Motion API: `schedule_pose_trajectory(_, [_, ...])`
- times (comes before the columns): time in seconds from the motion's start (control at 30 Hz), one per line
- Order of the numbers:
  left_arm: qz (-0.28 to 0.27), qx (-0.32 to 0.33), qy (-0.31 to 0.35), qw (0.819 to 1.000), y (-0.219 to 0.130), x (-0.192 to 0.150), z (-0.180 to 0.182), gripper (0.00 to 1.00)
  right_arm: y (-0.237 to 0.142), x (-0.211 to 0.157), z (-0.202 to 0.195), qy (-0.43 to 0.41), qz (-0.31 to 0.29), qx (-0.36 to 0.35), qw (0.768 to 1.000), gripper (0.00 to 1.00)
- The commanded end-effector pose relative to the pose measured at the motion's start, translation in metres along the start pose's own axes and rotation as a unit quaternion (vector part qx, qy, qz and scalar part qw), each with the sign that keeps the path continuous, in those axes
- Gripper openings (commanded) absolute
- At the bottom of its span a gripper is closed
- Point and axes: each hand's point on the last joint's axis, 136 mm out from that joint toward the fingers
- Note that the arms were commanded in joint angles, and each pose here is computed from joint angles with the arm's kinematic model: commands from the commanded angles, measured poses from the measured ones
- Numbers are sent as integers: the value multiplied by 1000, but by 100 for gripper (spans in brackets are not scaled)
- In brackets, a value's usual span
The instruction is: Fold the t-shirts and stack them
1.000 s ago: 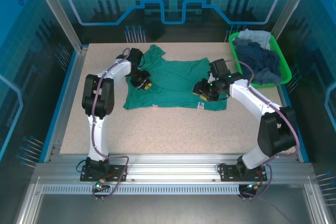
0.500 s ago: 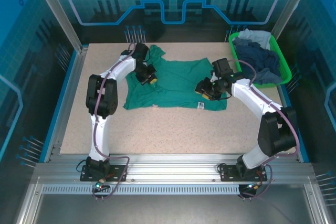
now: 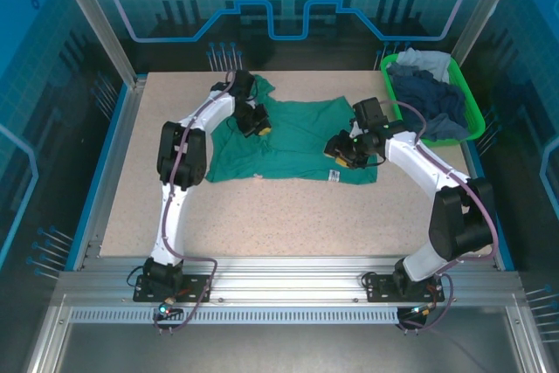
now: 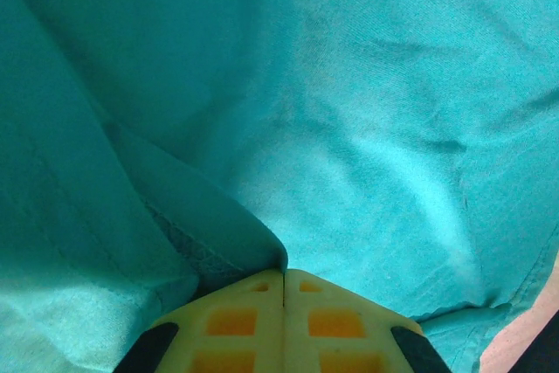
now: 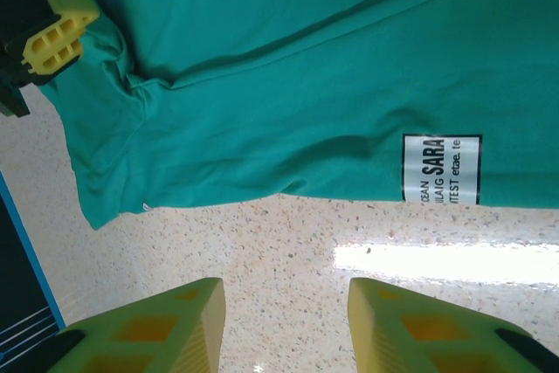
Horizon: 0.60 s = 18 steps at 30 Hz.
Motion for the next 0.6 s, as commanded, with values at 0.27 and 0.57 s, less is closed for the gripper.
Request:
schedule_pose_trajectory(0.27, [-24,-82,60,995,-3,14,-49,16,11,-13,-4,7,34,-2,999,43])
schedule_pose_trajectory(0.57, [-109,-76,70,989,-55,24,-63,47,11,-12,1,-1,36,-4,999,43])
Point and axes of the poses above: each hand's point on the last joint's axis, 136 mm out from that joint toward the fingers, its own y axis out along the fingers, its own z axis along the line the jaws close on, x = y × z, and after that the axes turned 3 degrees about y, right-handed
